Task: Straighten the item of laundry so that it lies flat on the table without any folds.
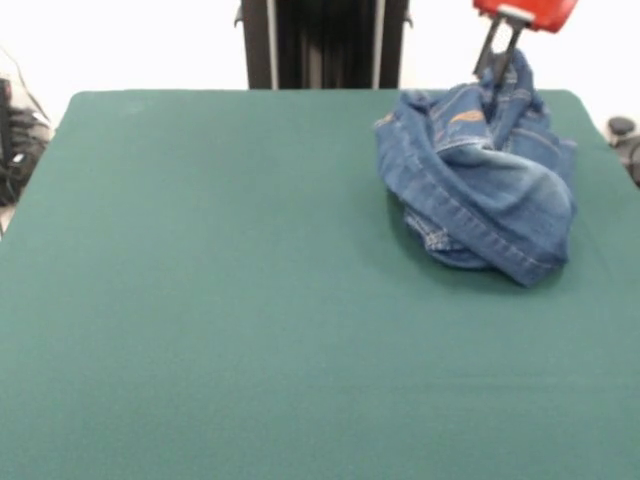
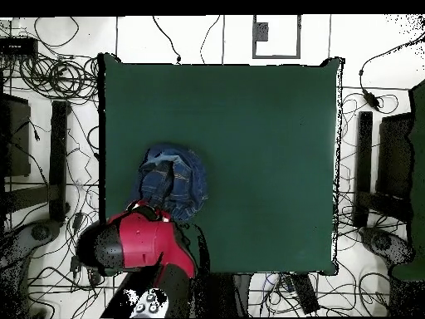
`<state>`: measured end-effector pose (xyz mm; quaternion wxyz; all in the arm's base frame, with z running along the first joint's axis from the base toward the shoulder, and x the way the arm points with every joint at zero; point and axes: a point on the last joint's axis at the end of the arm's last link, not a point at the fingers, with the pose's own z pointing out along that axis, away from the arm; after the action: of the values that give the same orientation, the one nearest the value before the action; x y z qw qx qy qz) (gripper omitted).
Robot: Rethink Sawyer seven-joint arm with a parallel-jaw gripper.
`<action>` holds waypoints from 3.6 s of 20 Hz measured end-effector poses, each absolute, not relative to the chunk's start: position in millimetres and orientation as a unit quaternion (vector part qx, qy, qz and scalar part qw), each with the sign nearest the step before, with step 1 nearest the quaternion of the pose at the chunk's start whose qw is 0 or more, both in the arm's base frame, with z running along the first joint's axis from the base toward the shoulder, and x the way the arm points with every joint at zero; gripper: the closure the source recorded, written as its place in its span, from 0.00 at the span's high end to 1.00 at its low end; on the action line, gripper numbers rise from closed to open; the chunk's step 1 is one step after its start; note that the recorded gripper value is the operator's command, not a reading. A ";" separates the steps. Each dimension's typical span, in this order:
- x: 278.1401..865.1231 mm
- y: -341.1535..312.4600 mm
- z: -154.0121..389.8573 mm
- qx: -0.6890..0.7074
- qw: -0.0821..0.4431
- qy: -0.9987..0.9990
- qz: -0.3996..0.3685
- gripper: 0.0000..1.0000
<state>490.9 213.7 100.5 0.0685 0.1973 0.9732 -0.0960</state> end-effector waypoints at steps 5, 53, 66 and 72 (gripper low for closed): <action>482.0 224.1 121.5 0.217 0.059 0.969 -0.104 0.00; 705.2 212.7 223.0 0.308 0.121 0.940 -0.083 0.00; 729.7 160.6 264.3 0.337 0.086 0.931 -0.110 0.00; 735.4 128.4 308.1 0.355 0.112 0.922 -0.104 0.00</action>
<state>735.4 128.4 308.1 0.1121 0.3553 0.9222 -0.1042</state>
